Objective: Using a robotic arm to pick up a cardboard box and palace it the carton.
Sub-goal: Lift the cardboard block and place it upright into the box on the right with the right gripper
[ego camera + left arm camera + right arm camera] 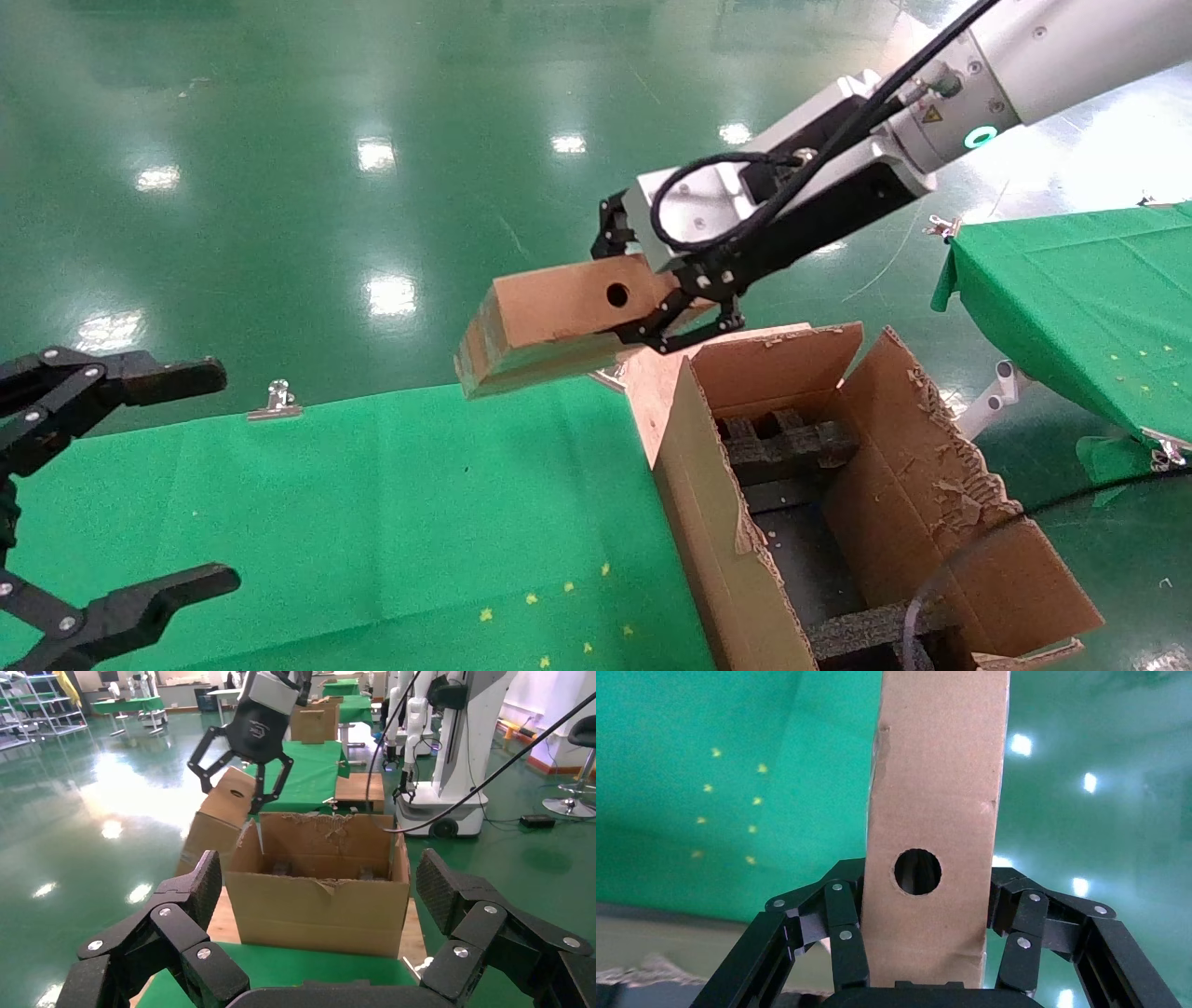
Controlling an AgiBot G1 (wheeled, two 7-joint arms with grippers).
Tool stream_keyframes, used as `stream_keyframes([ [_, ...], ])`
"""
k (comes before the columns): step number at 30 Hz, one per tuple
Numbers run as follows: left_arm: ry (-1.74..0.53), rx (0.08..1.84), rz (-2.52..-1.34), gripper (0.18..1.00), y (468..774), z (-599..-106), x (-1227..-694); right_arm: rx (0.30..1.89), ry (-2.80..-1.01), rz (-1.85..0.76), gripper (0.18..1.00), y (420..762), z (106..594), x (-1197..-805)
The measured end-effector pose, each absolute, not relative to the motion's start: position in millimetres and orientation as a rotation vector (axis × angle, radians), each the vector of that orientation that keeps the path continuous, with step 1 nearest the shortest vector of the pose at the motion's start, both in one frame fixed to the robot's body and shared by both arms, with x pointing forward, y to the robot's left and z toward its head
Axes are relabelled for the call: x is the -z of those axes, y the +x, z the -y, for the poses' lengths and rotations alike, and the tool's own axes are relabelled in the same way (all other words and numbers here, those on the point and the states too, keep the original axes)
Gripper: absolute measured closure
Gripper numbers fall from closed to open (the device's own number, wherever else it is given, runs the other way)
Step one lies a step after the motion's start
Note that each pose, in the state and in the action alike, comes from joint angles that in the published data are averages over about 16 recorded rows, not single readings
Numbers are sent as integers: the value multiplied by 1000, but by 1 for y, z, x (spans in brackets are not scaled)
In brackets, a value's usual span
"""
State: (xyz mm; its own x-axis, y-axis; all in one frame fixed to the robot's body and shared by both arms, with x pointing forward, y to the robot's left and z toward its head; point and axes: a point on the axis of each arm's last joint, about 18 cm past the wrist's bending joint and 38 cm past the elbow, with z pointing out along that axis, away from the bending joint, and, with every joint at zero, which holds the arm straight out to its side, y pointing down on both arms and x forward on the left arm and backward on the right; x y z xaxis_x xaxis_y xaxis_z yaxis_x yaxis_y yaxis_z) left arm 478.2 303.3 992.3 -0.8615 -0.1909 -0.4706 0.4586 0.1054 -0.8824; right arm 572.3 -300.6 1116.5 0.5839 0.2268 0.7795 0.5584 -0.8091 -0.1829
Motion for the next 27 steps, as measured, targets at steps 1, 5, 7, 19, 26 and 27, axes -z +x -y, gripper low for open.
stream_keyframes([
  [1, 260, 1807, -1915, 184, 478, -303, -992, 1100, -2413, 618, 854, 571, 306, -1117],
  [5, 260, 1807, -1915, 184, 478, -303, -992, 1105, -2448, 544, 855, 563, 331, -1117],
  [7, 260, 1807, -1915, 184, 478, -303, -992, 1114, -2466, 492, 856, 557, 348, -1118],
  [19, 260, 1807, -1915, 184, 478, -303, -992, 1165, -2572, 88, 858, 513, 465, -1101],
  [26, 260, 1807, -1915, 184, 478, -303, -992, 1145, -2608, -103, 859, 496, 513, -1077],
  [27, 260, 1807, -1915, 184, 478, -303, -992, 1141, -2611, -124, 860, 494, 519, -1073],
])
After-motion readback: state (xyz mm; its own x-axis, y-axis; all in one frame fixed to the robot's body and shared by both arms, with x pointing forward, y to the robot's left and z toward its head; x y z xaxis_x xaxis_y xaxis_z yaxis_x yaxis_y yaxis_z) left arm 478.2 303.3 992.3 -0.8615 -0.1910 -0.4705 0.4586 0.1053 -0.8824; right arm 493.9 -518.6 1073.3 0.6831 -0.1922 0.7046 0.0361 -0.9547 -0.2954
